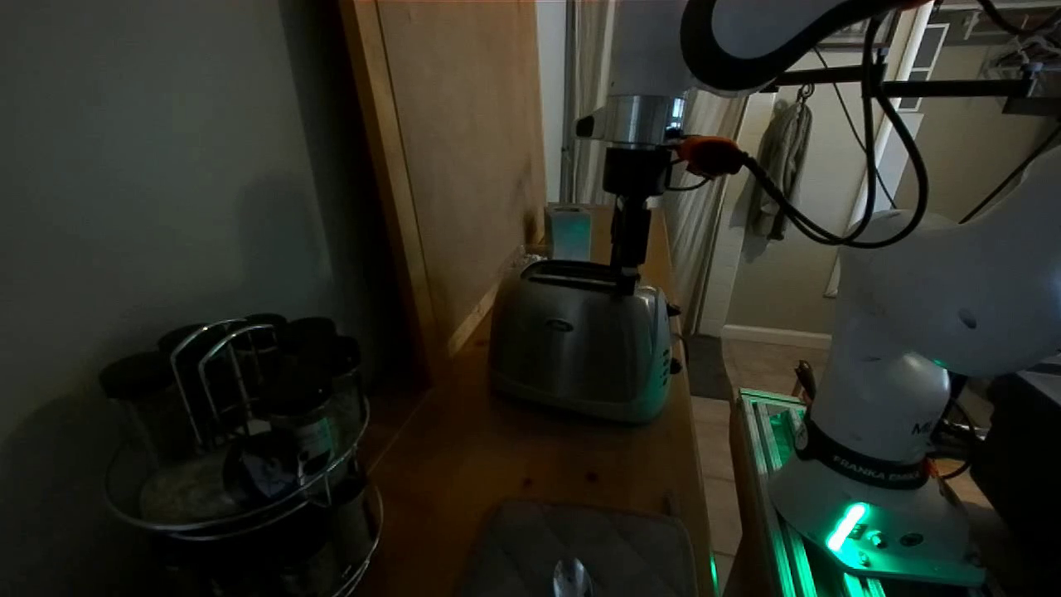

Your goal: Turn the toaster to the right until it is fully horizontal to the counter

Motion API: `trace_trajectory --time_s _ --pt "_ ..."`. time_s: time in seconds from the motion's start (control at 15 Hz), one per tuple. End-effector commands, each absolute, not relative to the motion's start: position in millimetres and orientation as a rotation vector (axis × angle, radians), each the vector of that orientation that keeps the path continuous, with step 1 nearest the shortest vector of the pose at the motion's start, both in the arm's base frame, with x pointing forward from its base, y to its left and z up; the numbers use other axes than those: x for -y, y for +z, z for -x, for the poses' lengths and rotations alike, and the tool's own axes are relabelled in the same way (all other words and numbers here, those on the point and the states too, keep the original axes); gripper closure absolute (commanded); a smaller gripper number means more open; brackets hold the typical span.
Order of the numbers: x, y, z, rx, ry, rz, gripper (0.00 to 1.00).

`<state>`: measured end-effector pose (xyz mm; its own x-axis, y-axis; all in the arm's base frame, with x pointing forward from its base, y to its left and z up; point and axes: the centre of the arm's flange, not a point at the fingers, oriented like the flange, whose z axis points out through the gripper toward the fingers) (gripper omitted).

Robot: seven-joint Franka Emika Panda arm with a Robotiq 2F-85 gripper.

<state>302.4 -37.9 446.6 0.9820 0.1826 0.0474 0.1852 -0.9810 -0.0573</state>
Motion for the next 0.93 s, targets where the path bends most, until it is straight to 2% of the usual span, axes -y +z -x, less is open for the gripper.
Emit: trace_trajectory --time_s 0.0,0.87 --pt "30.3 468.8 -311.0 0.361 -0.099 3.138 0.0" --pt "5.7 458.7 -346.4 0.227 0.063 3.145 0.0"
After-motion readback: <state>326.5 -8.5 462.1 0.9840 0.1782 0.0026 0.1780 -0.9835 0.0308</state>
